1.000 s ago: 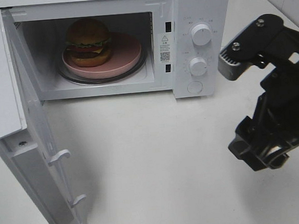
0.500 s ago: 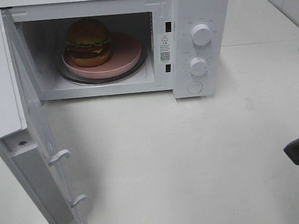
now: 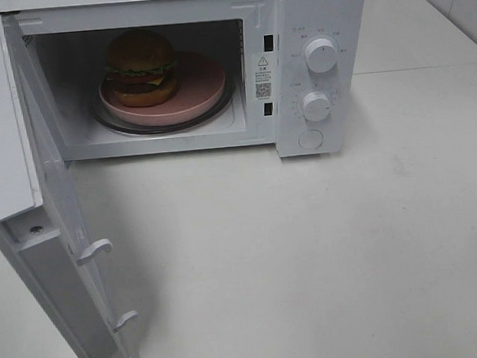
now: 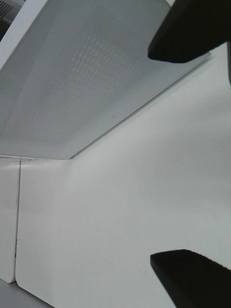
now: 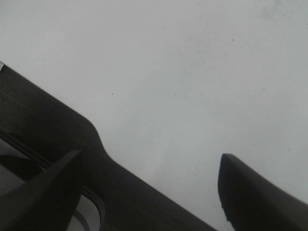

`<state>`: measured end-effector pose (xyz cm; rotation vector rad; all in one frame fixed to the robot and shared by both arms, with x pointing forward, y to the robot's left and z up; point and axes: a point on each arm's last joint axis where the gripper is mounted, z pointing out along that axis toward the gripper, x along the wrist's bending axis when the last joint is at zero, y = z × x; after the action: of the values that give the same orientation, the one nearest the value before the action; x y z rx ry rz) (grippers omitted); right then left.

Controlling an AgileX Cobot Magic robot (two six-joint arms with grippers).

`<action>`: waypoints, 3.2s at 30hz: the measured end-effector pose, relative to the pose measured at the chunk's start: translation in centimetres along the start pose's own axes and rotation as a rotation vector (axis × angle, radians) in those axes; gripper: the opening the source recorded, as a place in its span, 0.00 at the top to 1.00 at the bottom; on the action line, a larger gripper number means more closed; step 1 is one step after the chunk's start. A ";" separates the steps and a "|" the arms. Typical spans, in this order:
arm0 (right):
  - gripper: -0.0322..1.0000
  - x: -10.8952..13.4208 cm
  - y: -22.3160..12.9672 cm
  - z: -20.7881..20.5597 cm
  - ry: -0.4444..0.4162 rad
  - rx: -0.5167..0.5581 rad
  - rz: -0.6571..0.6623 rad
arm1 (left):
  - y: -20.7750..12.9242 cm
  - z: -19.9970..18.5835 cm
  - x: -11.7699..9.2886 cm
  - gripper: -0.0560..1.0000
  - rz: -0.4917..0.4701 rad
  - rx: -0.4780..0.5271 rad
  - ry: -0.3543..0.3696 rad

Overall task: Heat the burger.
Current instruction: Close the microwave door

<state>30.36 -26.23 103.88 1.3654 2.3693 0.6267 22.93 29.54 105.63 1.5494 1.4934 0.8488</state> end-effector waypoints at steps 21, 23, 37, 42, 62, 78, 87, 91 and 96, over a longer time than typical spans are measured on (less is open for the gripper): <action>0.23 -1.3 -0.9 0.0 -0.075 0.018 0.225 | 0.0 0.0 0.0 0.03 0.000 0.000 0.000; 0.25 -1.7 -1.2 -0.4 -0.104 -0.011 0.275 | 0.0 0.0 0.0 0.03 0.000 0.000 0.000; 0.25 -1.2 -5.3 -4.6 -0.304 -0.372 0.492 | 0.0 0.0 0.0 0.03 0.000 0.000 0.000; 0.25 -0.3 -6.3 -5.2 -0.313 -0.469 0.510 | 0.0 0.0 0.0 0.03 0.000 0.000 0.000; 0.25 -0.1 -6.5 -5.3 -0.328 -0.488 0.517 | 0.0 0.0 0.0 0.03 0.000 0.000 0.001; 0.25 -0.1 -6.5 -5.3 -0.328 -0.488 0.517 | 0.0 0.0 0.0 0.03 0.000 0.000 0.001; 0.26 -0.1 -6.5 -5.3 -0.328 -0.488 0.517 | 0.0 0.0 0.0 0.03 0.000 0.000 0.001; 0.26 -0.1 -6.5 -5.3 -0.328 -0.488 0.517 | 0.0 0.0 0.0 0.03 0.000 0.000 0.001; 0.26 -0.1 -6.5 -5.3 -0.328 -0.488 0.516 | 0.0 0.0 0.0 0.03 0.000 0.000 0.000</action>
<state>23.06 -30.31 104.98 1.6819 1.4790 0.9522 22.93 29.54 105.63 1.5494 1.4934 0.8488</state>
